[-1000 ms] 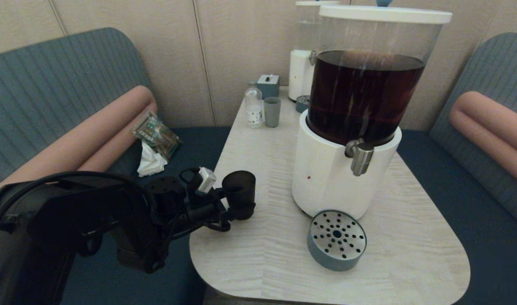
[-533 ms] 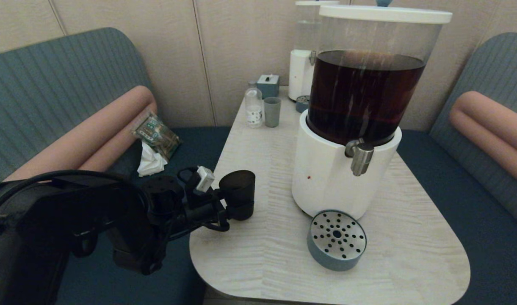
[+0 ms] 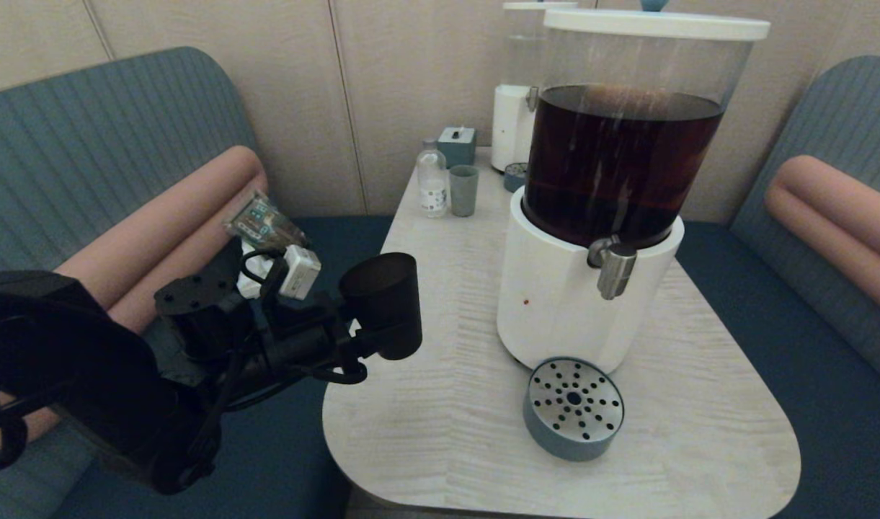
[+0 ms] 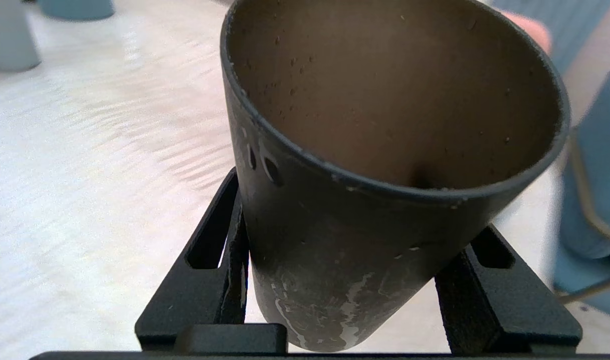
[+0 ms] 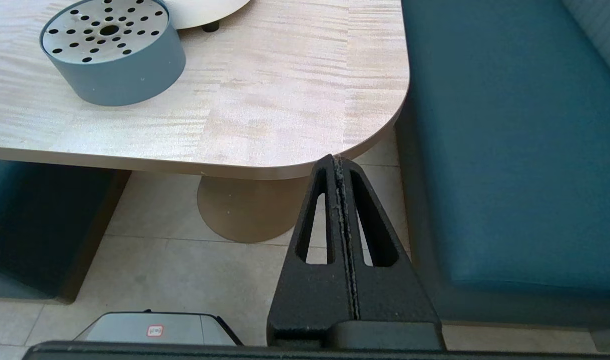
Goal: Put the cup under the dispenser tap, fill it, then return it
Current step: Place it under the water dispenser
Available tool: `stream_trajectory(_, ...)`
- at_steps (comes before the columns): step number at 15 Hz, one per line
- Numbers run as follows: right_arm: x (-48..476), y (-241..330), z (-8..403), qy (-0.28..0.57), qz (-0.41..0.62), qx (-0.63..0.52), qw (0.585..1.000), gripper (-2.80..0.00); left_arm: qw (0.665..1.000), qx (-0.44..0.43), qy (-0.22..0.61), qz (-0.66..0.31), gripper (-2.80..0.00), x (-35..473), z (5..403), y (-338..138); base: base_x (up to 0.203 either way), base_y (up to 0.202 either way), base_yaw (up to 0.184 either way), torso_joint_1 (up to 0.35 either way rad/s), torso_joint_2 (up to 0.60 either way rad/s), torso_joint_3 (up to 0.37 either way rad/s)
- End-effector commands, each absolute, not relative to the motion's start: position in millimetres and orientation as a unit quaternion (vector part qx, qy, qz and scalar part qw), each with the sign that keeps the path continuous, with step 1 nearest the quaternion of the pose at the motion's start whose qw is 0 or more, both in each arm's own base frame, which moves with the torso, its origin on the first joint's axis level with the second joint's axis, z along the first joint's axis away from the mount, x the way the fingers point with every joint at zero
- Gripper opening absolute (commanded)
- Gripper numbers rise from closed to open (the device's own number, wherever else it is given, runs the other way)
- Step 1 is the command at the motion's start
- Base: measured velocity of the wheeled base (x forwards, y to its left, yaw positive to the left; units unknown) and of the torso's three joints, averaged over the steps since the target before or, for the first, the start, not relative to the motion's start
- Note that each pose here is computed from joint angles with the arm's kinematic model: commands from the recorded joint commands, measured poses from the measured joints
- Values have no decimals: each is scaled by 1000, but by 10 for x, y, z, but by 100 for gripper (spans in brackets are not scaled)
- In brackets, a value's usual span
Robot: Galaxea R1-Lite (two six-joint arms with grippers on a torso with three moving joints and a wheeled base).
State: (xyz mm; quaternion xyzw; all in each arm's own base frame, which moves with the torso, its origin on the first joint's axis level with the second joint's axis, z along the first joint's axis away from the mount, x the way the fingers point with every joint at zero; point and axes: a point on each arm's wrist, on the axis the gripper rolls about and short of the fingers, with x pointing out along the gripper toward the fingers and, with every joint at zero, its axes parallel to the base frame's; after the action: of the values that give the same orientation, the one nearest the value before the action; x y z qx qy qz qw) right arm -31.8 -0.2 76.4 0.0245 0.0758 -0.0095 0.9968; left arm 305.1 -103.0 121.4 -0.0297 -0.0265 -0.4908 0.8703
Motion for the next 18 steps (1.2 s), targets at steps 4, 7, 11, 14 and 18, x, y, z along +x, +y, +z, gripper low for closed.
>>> stream_trajectory(4, -318, -3, 763, 76, -10, 25, 997, -280, 849, -33, -15, -527, -280, 2279, 1367, -1172, 0, 0, 0, 0, 0, 0)
stream_trajectory(7, -318, -3, 763, 76, -10, 25, 997, -280, 844, -29, 8, -536, -280, 2239, 1245, -1203, 0, 0, 0, 0, 0, 0)
stream_trajectory(11, -318, -3, 763, 76, -10, 25, 997, -280, 820, -26, -5, -572, -280, 2539, 1158, -1609, 0, 0, 0, 0, 0, 0)
stream_trajectory(14, -318, -3, 763, 76, -10, 25, 997, -280, 809, -26, -18, -586, -280, 2649, 1075, -2024, 0, 0, 0, 0, 0, 0)
stream_trajectory(18, -318, -3, 763, 76, -10, 25, 997, -280, 802, -27, -21, -596, -280, 2666, 970, -2349, 0, 0, 0, 0, 0, 0)
